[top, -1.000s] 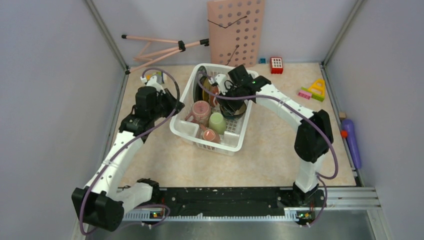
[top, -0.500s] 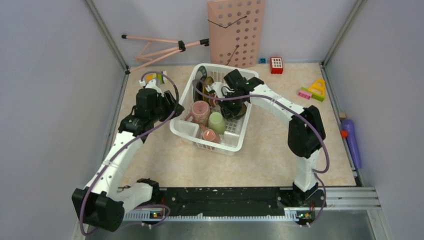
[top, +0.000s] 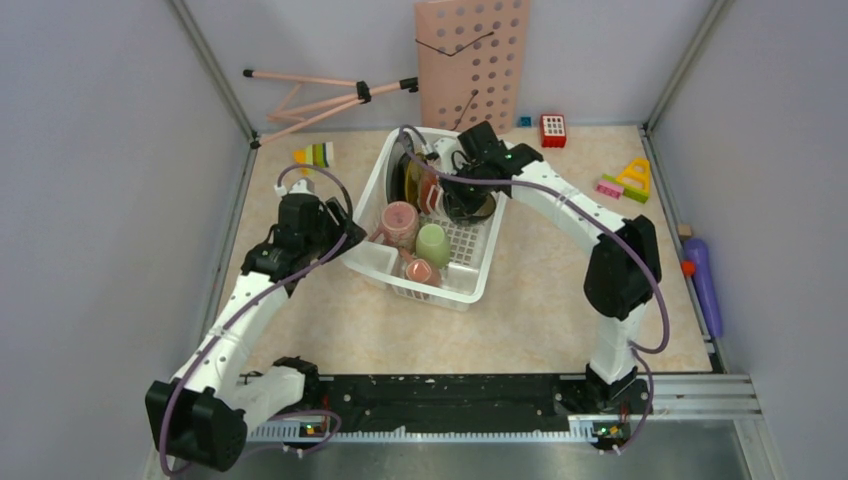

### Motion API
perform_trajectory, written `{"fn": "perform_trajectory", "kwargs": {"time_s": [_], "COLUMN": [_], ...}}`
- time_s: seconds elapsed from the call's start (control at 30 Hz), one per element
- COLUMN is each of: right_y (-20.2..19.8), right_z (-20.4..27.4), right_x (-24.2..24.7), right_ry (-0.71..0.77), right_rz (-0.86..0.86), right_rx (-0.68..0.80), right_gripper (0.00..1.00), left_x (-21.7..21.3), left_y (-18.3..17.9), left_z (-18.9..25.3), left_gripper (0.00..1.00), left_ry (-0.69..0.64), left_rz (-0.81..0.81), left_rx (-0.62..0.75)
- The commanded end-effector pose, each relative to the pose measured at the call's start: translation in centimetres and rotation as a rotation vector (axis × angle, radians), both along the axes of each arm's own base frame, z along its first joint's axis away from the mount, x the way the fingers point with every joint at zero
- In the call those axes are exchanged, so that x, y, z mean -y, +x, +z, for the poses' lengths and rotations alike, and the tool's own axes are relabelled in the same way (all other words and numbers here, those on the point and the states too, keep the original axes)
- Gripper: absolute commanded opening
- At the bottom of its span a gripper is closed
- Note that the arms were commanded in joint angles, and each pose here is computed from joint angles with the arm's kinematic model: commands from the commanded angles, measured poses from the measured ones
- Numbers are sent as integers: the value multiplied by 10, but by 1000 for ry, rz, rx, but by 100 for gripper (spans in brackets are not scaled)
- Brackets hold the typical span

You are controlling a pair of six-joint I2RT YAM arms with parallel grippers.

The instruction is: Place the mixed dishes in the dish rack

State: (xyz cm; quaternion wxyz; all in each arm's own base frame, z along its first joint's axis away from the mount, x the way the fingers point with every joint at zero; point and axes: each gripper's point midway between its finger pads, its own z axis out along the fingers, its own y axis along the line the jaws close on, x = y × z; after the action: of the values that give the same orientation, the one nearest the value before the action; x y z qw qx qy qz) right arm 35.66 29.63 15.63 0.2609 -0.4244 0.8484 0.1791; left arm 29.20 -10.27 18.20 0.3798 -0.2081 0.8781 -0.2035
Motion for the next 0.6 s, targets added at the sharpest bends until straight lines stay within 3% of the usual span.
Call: {"fn": "perform_trajectory", "kwargs": {"time_s": [0.0,0.07,0.23,0.37,0.57], "right_y": [35,42,56,52,44], "right_z": [97,104,127,139,149], "right_x": [0,3,3,-12,-38], "right_ry": [250,298,452,652,882], "right_rz": [-115,-147,-168,-120,-31], "right_rx": [204,215,210,109,-53], "right_gripper": [0,0,0,0,0], "left_x": [-21,-30,-39,-51,-57], "left_y": [-9,-12,-22,-28,-29], "left_z": [-19,-25,-33,-29,-8], "left_gripper": [71,80,80,80,79], "left_ry": [65,93,136,171,177], "left_rz": [94,134,178,248,261], "left_rx": [-69,-94,-192,-222,-152]}}
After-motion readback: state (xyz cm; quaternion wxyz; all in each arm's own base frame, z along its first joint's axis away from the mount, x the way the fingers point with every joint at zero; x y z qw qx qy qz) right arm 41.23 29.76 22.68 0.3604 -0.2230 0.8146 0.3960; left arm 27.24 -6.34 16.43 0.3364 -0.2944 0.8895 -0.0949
